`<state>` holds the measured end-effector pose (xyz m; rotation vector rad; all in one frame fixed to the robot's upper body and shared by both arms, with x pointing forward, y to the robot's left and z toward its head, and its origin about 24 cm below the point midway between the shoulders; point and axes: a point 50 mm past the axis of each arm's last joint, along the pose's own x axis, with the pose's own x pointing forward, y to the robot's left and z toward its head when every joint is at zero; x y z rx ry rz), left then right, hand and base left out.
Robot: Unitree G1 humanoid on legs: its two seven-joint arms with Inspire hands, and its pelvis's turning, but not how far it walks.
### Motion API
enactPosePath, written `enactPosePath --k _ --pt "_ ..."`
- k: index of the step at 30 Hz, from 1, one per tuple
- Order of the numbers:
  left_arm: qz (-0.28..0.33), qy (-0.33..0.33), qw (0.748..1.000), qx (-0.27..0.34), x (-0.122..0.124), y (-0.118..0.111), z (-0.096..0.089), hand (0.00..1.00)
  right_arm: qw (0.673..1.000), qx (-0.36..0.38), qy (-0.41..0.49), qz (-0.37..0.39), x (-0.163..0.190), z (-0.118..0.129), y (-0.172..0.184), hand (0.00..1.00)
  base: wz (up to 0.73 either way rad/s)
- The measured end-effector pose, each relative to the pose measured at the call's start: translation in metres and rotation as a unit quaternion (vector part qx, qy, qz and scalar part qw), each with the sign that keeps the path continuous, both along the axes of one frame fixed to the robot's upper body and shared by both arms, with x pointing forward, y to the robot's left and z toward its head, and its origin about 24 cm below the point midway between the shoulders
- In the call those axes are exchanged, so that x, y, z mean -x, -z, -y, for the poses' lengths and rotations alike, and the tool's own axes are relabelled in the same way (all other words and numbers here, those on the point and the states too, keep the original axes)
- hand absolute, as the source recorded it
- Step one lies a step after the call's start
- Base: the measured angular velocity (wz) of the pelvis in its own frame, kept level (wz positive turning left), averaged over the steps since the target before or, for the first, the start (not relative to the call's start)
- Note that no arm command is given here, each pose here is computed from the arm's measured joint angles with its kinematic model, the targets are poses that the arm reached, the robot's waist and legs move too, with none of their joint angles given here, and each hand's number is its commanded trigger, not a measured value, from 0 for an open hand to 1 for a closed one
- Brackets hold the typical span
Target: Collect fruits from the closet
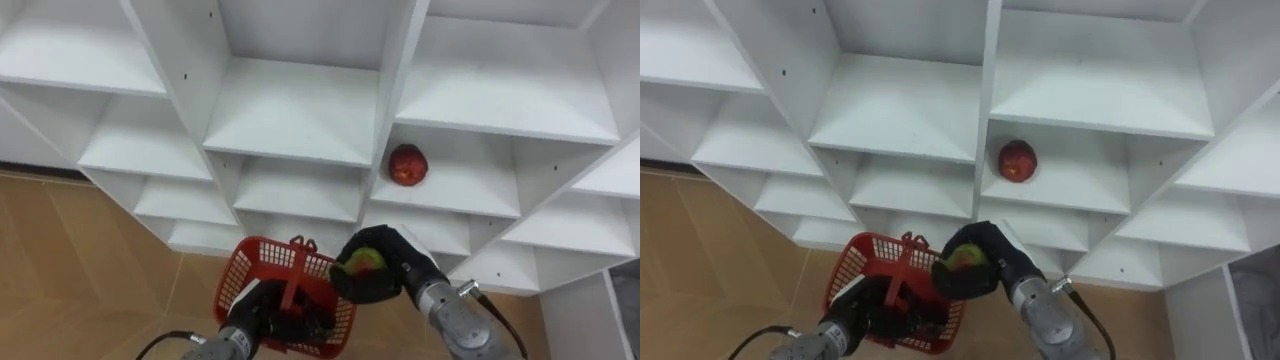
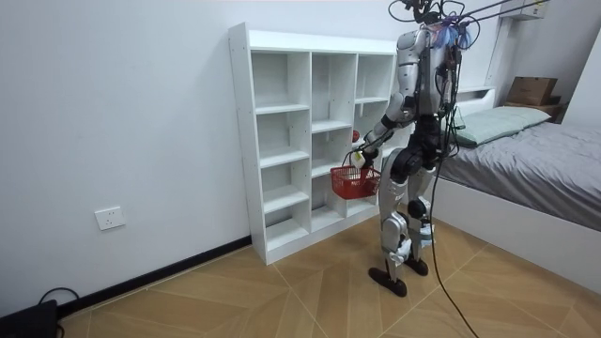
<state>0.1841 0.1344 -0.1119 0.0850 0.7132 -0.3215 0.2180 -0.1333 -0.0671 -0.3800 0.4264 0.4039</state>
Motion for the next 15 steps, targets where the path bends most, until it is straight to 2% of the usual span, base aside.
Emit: enactPosePath --k 15 --pt "0.019 0.007 1.0 0.013 -0.008 -0.008 0.001 1.0 0.999 0.019 0.024 -0.033 0.009 0.01 0.016 1.0 -0.01"
